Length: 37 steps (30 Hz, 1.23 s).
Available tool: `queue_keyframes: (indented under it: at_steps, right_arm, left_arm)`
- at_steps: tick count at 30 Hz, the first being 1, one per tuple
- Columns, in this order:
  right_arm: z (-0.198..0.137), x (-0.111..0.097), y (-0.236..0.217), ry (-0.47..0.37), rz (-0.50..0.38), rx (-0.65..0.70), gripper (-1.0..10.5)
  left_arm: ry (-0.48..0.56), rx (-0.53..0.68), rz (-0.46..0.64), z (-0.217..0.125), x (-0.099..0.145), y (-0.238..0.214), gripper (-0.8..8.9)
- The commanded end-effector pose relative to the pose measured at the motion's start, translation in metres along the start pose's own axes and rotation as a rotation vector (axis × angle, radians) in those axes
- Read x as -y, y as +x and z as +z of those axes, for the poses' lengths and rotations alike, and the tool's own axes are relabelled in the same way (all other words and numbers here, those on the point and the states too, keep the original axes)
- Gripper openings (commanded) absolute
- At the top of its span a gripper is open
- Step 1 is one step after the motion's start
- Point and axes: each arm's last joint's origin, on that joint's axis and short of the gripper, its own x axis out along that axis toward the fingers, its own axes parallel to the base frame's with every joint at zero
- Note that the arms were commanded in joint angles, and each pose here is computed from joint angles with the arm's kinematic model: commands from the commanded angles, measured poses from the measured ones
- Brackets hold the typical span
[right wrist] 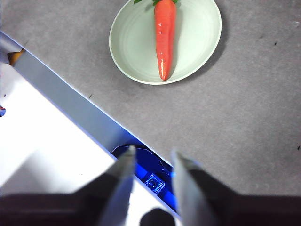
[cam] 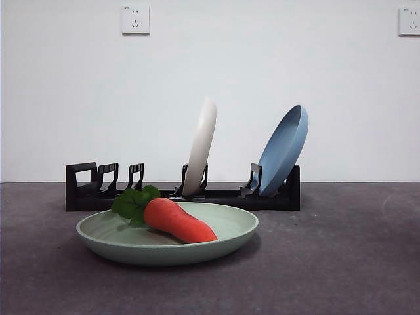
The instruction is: Take the green plate from the plate rack,put the plate on the table,take the carrot from the table,put the carrot in the plate
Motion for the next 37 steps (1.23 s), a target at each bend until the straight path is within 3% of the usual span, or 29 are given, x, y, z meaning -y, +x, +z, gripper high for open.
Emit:
queue_keyframes:
  at_steps: [1,21,24,28,32,37]
  right_arm:
    - [0.0,0.0,0.0,-0.004,0.002,0.005,0.0]
    - [0.0,0.0,-0.001,-0.005,0.0,0.007,0.0]
    - [0.0,0.0,-0.001,-0.005,0.0,0.007,0.0]
    - [0.0,0.0,-0.001,-0.005,0.0,0.007,0.0]
    - [0.0,0.0,-0.001,-0.005,0.0,0.007,0.0]
    - [0.0,0.0,-0.001,-0.005,0.0,0.007,0.0]
  left_arm:
    - [0.01,-0.001,0.002,-0.001,0.0,0.001,-0.05]
    - [0.011,0.004,0.0,0.0,0.001,0.001,-0.03]
    - [0.035,0.046,0.086,0.0,-0.006,-0.004,-0.03]
    - [0.072,0.263,0.229,0.01,-0.026,-0.024,-0.03]
    - [0.054,0.559,0.305,0.014,-0.049,-0.062,-0.03]
    - [0.028,0.739,0.511,-0.001,-0.063,-0.104,-0.03]
